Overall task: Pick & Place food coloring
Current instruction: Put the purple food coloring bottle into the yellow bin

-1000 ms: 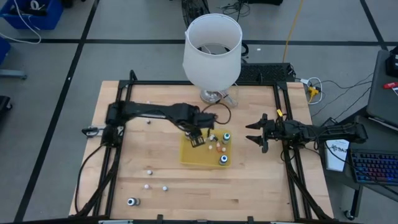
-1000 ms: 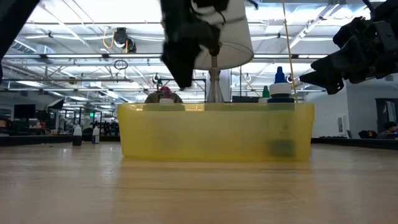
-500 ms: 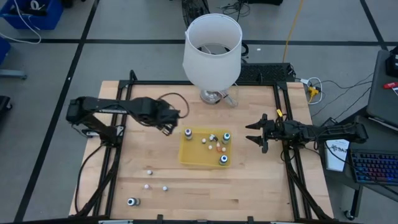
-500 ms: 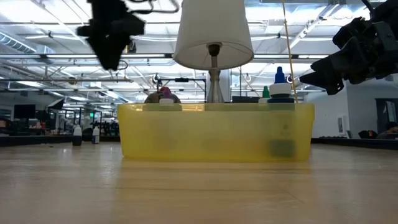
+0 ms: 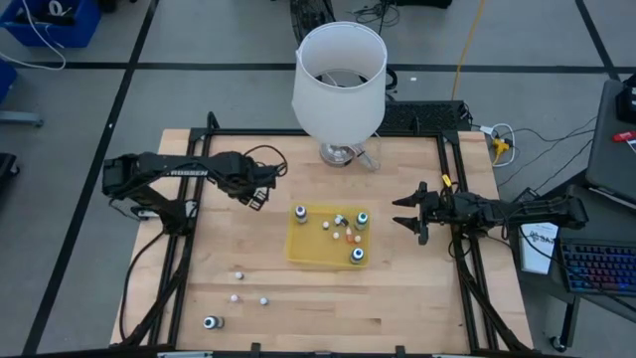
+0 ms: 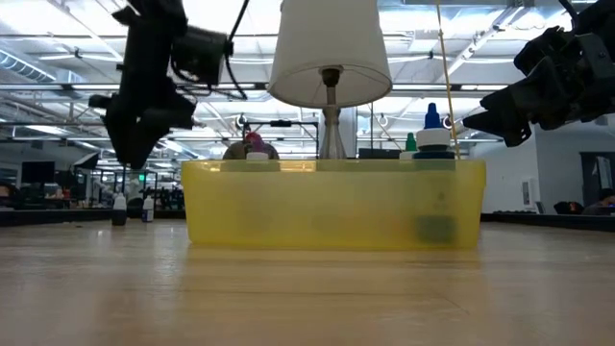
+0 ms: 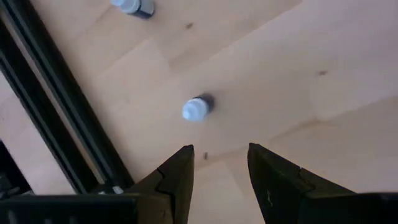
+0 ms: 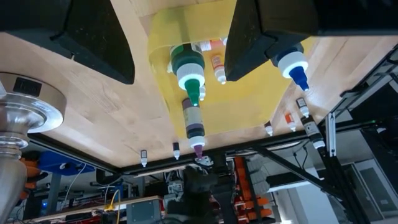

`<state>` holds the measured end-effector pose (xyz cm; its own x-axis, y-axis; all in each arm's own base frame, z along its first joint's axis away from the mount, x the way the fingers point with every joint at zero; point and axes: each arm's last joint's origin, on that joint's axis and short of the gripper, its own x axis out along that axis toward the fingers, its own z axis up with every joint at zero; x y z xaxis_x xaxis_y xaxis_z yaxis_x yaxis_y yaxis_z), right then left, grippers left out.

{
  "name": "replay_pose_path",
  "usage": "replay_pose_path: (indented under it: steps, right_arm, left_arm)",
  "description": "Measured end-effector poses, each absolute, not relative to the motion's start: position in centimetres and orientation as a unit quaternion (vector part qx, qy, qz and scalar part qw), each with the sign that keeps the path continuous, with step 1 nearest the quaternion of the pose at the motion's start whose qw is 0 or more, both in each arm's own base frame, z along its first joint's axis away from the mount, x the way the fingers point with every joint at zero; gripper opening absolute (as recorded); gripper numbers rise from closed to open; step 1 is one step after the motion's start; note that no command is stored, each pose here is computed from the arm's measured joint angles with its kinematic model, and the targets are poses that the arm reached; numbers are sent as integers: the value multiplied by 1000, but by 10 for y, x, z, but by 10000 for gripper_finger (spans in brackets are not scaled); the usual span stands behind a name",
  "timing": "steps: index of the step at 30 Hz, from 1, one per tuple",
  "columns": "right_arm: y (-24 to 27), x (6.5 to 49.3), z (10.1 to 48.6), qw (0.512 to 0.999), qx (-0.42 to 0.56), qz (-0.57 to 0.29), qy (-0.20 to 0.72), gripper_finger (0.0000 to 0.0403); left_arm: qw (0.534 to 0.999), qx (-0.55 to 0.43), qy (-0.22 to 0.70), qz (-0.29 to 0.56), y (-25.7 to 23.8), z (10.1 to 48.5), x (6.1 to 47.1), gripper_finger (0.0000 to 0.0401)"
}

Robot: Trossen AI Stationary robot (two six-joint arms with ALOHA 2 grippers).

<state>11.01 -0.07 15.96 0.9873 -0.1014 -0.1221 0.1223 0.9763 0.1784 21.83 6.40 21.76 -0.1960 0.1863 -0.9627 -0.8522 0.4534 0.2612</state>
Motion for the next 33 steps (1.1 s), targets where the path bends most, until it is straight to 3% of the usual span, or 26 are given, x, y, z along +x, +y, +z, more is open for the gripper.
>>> replay_pose_path:
  steps: [4, 11, 17, 24, 28, 33]
  right_arm:
    - [-1, 110, 160, 992, 93, -56, 56, 238]
    - [-1, 110, 160, 992, 93, -56, 56, 238]
    - [-1, 110, 160, 992, 93, -56, 56, 238]
    - [-1, 110, 160, 992, 93, -56, 56, 238]
    - [-1, 110, 160, 992, 93, -56, 56, 238]
    - [-1, 110, 160, 992, 93, -56, 56, 238]
  left_arm:
    - [565, -256, 622, 477, 76, 215, 212, 155]
    - [587, -231, 613, 475, 87, 237, 196, 154]
    - [610, -175, 647, 423, 88, 246, 186, 154]
    - [620, -293, 610, 398, 94, 244, 191, 155]
    - [601, -336, 608, 396, 106, 244, 183, 157]
    - [578, -364, 600, 416, 123, 244, 170, 200]
